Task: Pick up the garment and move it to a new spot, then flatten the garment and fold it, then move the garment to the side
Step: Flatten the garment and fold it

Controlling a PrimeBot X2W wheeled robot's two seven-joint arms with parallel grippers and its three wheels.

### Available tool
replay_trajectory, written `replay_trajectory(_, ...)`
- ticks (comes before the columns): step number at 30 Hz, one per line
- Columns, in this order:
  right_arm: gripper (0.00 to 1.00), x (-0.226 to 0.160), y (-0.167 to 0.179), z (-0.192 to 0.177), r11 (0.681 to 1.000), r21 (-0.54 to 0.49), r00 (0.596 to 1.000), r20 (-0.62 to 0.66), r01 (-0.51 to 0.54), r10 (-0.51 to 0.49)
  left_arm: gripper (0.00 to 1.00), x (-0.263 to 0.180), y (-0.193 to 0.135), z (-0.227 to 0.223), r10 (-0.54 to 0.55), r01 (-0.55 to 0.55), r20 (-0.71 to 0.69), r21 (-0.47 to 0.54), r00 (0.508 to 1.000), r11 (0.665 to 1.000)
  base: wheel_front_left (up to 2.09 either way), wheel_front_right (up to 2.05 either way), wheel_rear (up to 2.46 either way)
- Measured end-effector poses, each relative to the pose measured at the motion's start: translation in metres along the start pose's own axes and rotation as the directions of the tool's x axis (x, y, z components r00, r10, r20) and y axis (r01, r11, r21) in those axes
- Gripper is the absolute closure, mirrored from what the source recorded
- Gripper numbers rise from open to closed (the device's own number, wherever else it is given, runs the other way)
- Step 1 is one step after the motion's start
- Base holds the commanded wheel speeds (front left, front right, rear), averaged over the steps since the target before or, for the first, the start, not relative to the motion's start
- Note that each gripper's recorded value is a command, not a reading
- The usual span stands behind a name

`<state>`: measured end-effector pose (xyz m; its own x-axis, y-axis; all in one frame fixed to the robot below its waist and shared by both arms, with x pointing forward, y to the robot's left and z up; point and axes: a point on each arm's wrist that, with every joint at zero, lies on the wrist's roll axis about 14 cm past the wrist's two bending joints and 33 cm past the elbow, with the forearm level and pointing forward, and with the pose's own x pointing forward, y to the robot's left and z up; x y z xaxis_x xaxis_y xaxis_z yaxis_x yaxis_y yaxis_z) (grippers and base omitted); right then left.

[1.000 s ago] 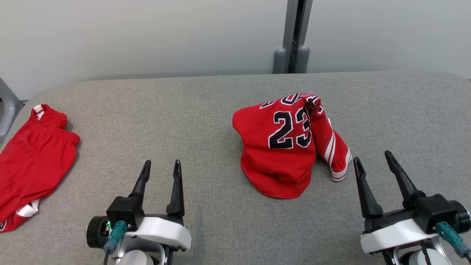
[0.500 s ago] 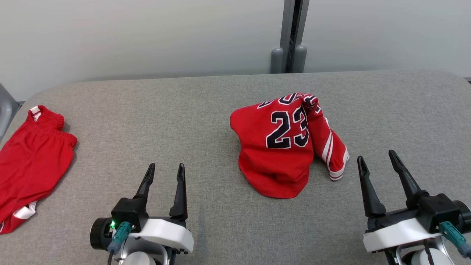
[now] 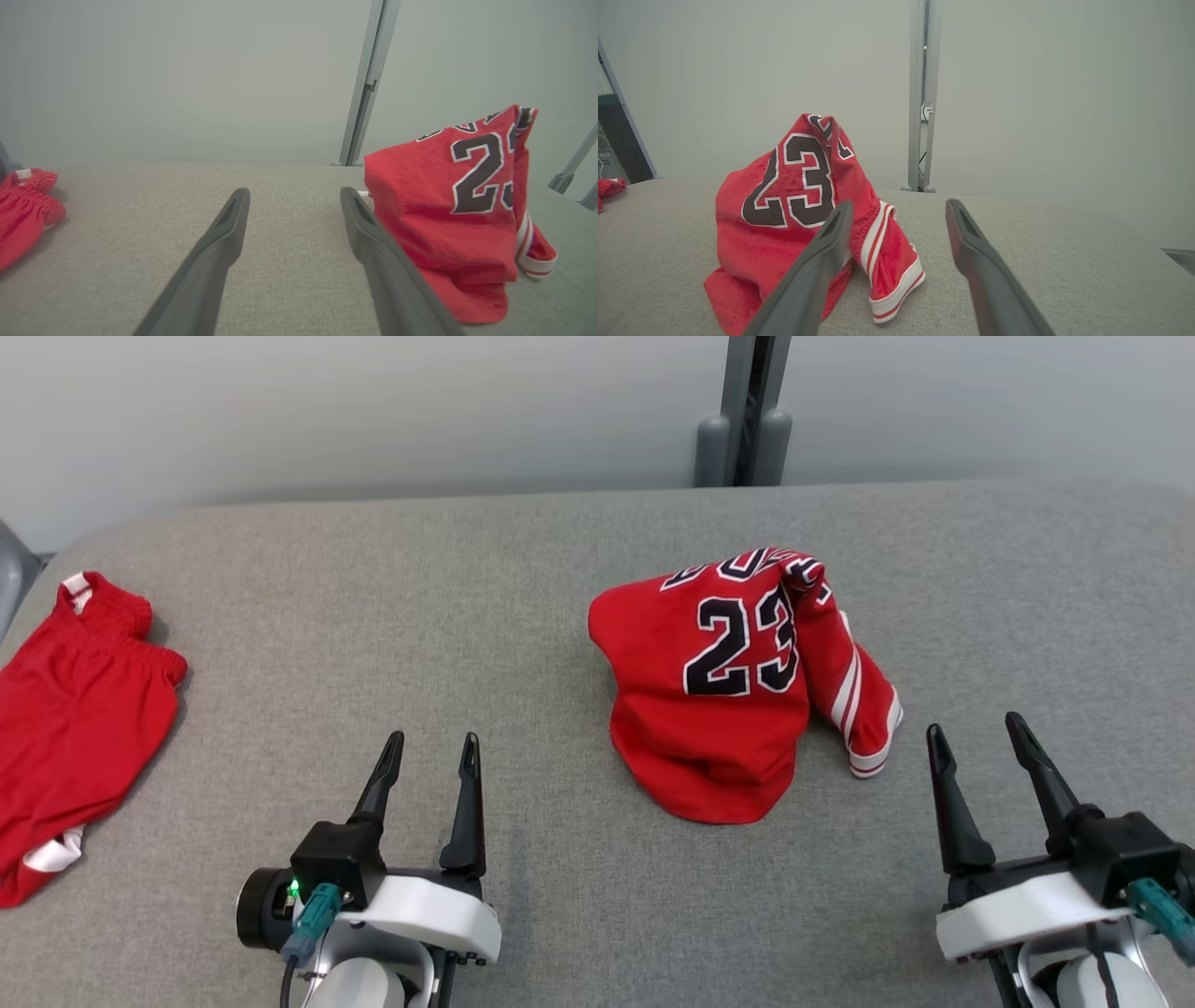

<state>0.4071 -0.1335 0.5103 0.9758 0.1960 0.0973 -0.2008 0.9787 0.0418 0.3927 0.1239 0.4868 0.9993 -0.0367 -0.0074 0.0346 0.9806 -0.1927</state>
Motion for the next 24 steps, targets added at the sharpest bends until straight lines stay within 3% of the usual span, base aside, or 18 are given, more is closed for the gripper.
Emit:
replay_trajectory(6, 0.00, 0.017, -0.001, -0.041, 1.000, -0.001, 0.992, -0.128, -0.006, 0.006, 0.00, 0.011, 0.001, -0.007, -0.002, 0.002, -0.019, 0.004, 1.000, 1.000, 0.00, 0.00, 0.00)
replay_trajectory(15, 0.00, 0.030, 0.006, -0.109, 0.999, -0.016, 0.944, -0.327, -0.046, 0.038, 0.00, 0.016, 0.023, -0.013, 0.064, -0.063, -0.035, 0.018, 0.997, 0.998, 0.00, 0.00, 0.00)
replay_trajectory(16, 0.09, 0.030, 0.007, -0.115, 0.999, -0.012, 0.938, -0.344, -0.048, 0.041, 0.00, 0.016, 0.025, -0.013, 0.069, -0.068, -0.035, 0.018, 0.997, 0.997, 0.00, 0.00, 0.00)
replay_trajectory(17, 0.79, 0.030, 0.008, -0.120, 0.999, -0.009, 0.933, -0.357, -0.048, 0.041, 0.00, 0.016, 0.027, -0.013, 0.072, -0.072, -0.035, 0.019, 0.997, 0.997, 0.00, 0.00, 0.00)
replay_trajectory(18, 1.00, 0.031, 0.008, -0.122, 0.999, -0.006, 0.931, -0.363, -0.046, 0.040, 0.00, 0.016, 0.027, -0.013, 0.075, -0.074, -0.036, 0.020, 0.997, 0.997, 0.00, 0.00, 0.00)
replay_trajectory(24, 1.00, 0.059, 0.002, -0.102, 0.998, -0.049, 0.956, -0.291, -0.049, 0.032, 0.00, 0.012, 0.030, -0.008, 0.086, -0.086, -0.027, 0.011, 0.996, 0.996, 0.00, 0.00, 0.00)
